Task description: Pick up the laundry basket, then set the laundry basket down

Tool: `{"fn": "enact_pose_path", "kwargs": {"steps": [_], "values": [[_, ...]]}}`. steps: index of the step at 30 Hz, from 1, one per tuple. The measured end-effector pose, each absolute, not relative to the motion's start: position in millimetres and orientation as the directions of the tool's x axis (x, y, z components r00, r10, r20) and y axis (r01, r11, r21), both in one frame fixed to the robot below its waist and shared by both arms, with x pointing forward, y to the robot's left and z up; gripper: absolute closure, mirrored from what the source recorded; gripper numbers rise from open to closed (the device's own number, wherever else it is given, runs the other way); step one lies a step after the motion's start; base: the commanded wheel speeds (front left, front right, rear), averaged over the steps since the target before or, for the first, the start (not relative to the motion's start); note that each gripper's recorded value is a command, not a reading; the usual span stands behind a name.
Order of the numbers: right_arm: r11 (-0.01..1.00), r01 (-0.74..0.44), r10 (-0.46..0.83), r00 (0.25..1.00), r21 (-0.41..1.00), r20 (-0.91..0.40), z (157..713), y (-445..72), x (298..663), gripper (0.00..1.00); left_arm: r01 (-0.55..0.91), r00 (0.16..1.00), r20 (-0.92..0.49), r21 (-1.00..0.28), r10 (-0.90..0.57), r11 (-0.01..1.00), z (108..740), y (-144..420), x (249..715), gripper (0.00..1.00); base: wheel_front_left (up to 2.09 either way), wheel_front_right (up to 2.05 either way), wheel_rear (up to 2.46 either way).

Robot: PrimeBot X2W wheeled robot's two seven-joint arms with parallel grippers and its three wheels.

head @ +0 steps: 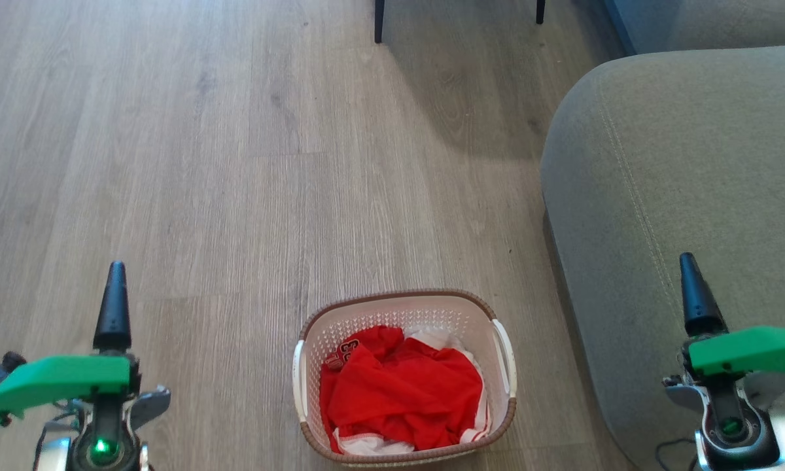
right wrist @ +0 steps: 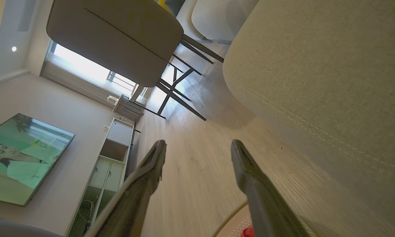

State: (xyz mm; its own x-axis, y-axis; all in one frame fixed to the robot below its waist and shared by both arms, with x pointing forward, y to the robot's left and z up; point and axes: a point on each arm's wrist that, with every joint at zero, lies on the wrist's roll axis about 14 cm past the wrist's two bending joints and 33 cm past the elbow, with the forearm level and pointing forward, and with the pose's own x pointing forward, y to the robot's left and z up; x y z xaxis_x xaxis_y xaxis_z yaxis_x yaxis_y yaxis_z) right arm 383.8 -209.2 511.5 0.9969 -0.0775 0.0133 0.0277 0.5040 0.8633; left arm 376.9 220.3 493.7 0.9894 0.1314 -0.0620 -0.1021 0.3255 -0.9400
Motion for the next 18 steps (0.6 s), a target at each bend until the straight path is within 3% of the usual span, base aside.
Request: {"fn": "enact_pose_path", "kwargs": {"steps": [18], "values": [[0.772, -0.125, 0.016, 0.984, 0.623, 0.177, 562.5, -180.3, 397.9, 0.0, -0.07, 0.997, -0.019, -0.705, 0.081, 0.706, 530.6, 173.0, 389.3, 0.0, 0.0, 0.0, 0.0]]}}
